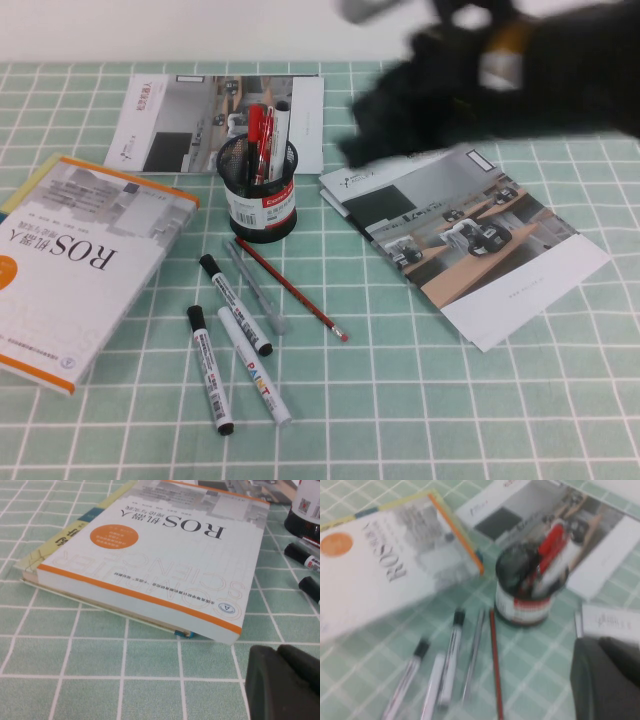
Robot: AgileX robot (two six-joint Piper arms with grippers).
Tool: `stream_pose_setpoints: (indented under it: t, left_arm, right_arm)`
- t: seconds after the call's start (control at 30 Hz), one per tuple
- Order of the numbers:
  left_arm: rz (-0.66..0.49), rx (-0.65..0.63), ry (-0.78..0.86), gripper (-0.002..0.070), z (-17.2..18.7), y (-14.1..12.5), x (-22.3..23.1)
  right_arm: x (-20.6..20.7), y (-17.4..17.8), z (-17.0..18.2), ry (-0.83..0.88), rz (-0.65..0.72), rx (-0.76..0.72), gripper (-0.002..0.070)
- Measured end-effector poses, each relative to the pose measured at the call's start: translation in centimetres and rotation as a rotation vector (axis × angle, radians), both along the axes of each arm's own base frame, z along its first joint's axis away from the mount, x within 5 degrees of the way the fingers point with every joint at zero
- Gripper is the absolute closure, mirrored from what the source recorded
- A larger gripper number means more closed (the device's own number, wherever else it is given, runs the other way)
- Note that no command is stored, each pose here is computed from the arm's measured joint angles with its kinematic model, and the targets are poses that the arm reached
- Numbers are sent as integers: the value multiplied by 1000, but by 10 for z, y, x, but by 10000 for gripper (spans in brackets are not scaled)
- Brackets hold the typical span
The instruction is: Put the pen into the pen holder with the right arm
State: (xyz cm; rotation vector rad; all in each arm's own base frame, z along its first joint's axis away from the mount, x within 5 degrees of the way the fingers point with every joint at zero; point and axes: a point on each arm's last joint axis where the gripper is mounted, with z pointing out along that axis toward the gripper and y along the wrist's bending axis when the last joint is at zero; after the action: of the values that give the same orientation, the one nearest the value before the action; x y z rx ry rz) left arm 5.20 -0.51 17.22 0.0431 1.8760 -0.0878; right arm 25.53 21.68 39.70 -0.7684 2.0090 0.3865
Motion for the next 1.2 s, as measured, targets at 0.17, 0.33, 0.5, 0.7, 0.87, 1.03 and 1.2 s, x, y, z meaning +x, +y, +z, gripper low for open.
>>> stream_pose_setpoints:
  t: [0.17, 0.33, 0.5, 0.7, 0.87, 1.03, 1.2]
  left_arm:
    - [0, 0, 0, 679, 0, 0, 0]
    - [0, 0, 0, 679, 0, 0, 0]
    - [0, 0, 0, 679, 0, 0, 0]
    - [0, 0, 0, 679, 0, 0, 0]
    - [0, 0, 0, 679, 0, 0, 0]
    - [0, 0, 0, 679, 0, 0, 0]
    - [0, 0, 0, 679, 0, 0, 0]
  right_arm:
    - [-58, -46, -4, 44, 4, 30, 695]
    - [-115, -93, -22, 95, 9, 14, 695]
    - [-150, -125, -45, 95, -18, 20, 695]
    - [-166, -145, -104, 178, -116, -4, 695]
    - [-168, -160, -142, 81, -200, 30, 695]
    - [-173, -188, -175, -60, -409, 146, 695]
    - [-186, -206, -198, -175, -577, 207, 695]
